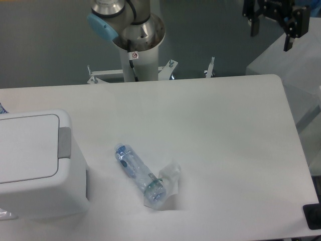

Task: Open the trash can
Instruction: 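Move the open gripper from its start pose toward the white trash can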

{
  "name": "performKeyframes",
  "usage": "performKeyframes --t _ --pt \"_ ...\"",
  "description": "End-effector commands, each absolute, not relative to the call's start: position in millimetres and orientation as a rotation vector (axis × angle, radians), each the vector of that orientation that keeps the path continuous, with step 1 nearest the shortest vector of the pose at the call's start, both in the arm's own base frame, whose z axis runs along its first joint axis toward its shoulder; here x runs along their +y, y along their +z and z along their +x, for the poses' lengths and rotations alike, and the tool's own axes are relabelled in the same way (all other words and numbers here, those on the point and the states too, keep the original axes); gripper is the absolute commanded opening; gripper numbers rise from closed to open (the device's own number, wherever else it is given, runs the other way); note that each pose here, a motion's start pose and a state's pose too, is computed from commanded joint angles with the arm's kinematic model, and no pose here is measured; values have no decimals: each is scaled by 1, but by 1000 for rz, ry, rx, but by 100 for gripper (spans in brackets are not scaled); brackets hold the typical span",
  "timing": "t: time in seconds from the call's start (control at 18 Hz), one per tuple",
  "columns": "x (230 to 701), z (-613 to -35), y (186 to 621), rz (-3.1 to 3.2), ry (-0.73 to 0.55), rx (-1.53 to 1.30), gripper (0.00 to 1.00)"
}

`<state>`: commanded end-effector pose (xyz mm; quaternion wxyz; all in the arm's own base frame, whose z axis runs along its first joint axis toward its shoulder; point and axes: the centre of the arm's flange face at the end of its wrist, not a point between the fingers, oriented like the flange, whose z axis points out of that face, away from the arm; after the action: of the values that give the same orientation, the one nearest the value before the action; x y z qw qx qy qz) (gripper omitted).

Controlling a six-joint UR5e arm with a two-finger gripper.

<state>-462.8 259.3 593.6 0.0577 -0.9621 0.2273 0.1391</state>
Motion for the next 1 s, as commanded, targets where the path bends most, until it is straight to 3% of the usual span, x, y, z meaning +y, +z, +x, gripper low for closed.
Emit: performKeyframes --t 0.44,1.0 --pt "270 -451 596 -2838 396 574 100" --pt "303 -424 600 -2778 287 112 100"
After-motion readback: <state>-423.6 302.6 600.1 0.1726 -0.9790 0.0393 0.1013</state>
